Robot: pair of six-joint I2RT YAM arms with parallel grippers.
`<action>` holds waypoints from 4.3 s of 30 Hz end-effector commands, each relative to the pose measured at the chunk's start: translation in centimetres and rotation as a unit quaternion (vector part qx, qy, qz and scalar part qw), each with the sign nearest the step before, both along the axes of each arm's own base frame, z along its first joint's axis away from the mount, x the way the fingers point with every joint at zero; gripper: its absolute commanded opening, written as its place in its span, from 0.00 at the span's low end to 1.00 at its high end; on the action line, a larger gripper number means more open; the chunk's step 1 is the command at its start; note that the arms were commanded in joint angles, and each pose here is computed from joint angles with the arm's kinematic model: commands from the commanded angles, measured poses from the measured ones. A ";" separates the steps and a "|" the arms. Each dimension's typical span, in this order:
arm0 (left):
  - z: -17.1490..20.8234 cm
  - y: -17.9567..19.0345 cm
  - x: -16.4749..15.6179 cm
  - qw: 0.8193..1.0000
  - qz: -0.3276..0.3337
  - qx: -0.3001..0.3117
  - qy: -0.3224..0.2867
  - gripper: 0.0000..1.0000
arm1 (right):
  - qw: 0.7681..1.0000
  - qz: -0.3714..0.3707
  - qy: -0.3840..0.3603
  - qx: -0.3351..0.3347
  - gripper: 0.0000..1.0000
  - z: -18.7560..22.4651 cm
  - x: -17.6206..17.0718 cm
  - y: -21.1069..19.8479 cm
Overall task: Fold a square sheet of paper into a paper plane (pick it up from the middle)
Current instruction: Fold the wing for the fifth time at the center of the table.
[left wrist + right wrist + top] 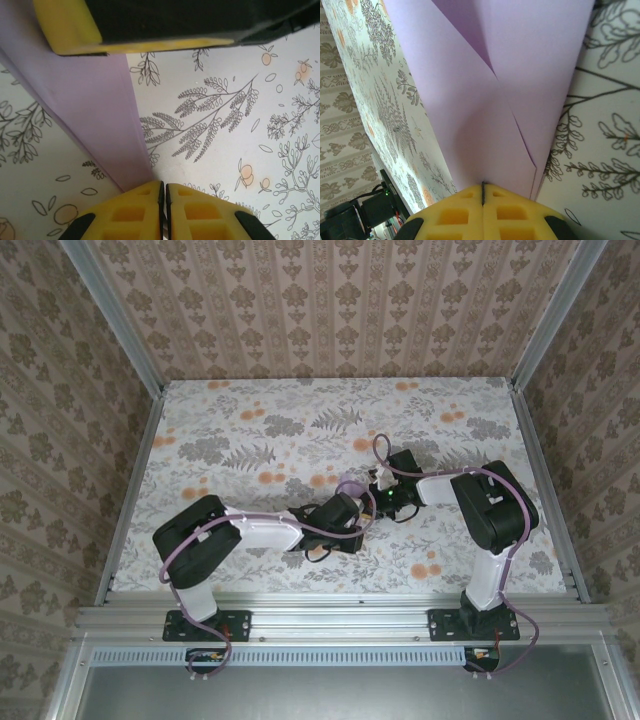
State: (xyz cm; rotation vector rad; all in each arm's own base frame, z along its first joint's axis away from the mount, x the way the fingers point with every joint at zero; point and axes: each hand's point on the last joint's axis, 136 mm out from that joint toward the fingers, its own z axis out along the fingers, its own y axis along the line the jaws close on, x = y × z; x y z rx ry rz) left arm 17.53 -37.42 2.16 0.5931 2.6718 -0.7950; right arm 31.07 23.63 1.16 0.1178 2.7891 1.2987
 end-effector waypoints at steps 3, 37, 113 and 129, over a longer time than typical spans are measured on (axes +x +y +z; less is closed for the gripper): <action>-2.2 2.3 -5.3 0.994 -0.058 0.054 0.072 0.12 | 0.991 -0.034 0.062 -0.114 0.01 -5.3 -2.1 -3.7; 4.2 0.4 9.0 0.991 0.073 -0.114 0.002 0.13 | 0.995 -0.024 0.053 -0.082 0.00 -4.3 -2.1 -2.6; -1.3 2.4 15.8 0.989 0.104 -0.087 0.060 0.13 | 0.976 0.049 0.099 -0.190 0.03 -7.2 -12.5 -4.4; -2.3 4.1 20.4 0.989 0.117 -0.074 0.057 0.13 | 0.972 0.049 0.107 -0.201 0.03 -7.4 -13.2 -4.9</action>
